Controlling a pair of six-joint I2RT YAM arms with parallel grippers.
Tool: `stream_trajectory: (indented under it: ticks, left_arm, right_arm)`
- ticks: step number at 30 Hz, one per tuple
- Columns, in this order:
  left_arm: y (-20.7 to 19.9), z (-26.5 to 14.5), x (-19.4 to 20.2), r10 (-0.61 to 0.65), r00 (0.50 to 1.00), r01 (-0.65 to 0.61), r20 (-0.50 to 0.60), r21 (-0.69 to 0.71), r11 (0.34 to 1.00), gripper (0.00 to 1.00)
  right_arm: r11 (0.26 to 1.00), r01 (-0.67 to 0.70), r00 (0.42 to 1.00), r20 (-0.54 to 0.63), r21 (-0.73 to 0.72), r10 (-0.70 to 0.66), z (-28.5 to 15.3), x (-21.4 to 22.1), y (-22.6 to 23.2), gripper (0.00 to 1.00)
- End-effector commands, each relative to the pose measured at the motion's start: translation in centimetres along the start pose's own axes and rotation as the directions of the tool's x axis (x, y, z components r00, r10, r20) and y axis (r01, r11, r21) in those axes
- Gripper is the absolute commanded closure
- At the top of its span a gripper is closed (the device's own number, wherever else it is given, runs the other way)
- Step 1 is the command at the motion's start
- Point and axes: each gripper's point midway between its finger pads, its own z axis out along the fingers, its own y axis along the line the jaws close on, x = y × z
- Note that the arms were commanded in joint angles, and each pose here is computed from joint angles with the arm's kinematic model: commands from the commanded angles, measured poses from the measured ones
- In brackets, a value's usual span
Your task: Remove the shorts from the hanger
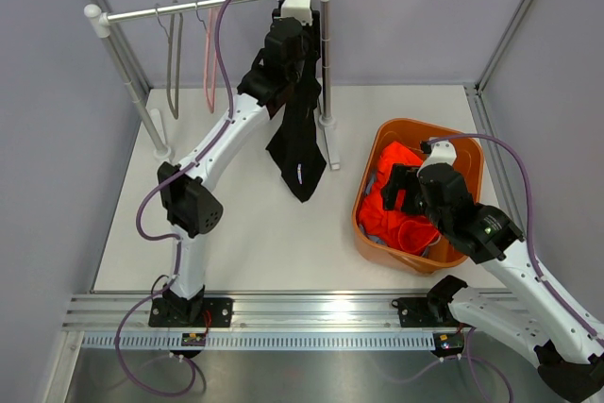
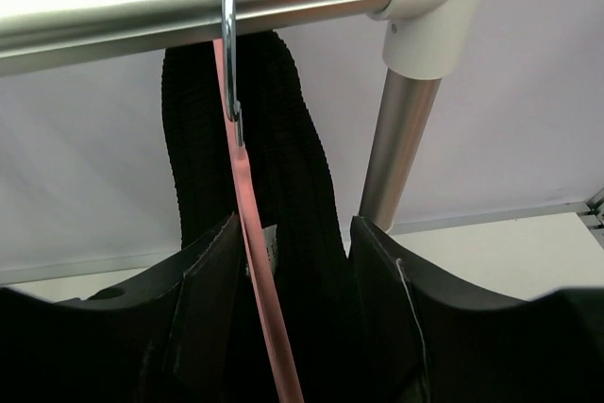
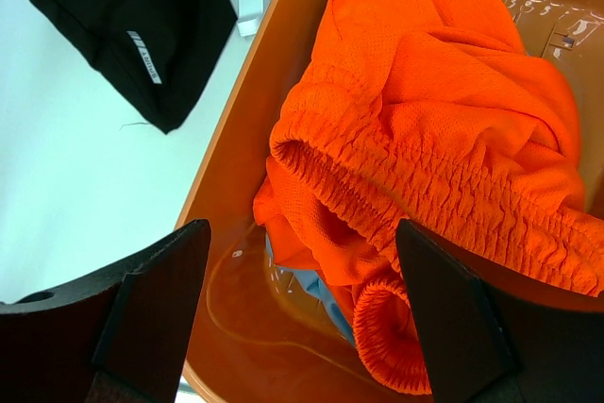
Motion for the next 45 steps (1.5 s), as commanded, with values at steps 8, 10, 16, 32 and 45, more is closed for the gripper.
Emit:
stream_trajectory:
  ticks: [8, 10, 16, 32, 45]
  left_arm:
    - [0.8, 0.4, -2.7, -0.03, 0.995, 0.035, 0.093, -0.052, 0.998, 0.82]
    - [0.9, 0.3, -3.1, -0.026, 0.995, 0.031, 0.096, -0.052, 0.998, 1.0]
    - [1.0, -1.2, -6.5, 0.021, 0.987, -0.018, 0.157, -0.022, 1.0, 1.0]
    - [3.5, -6.0, -10.4, 0.065, 0.981, -0.056, 0.181, -0.052, 0.997, 1.0]
    - [4.0, -9.3, -5.5, 0.132, 0.991, -0.131, -0.033, 0.023, 0.991, 1.0]
  right_arm:
    - [1.0, -0.006, 1.0, 0.029, -0.004, 0.006, 0.1, -0.8, 0.2, 0.11]
    - [1.0, -0.006, 1.0, 0.031, -0.006, 0.006, 0.1, -0.9, 0.2, 0.11]
    - [1.0, -0.003, 0.999, 0.036, -0.009, 0.003, -0.1, -1.0, 0.2, 0.11]
    - [1.0, -0.004, 0.999, 0.045, -0.019, 0.005, -0.1, -1.5, 0.5, 0.11]
    - [0.998, 0.015, 0.998, 0.062, -0.066, -0.011, -0.1, -3.4, 2.2, 0.12]
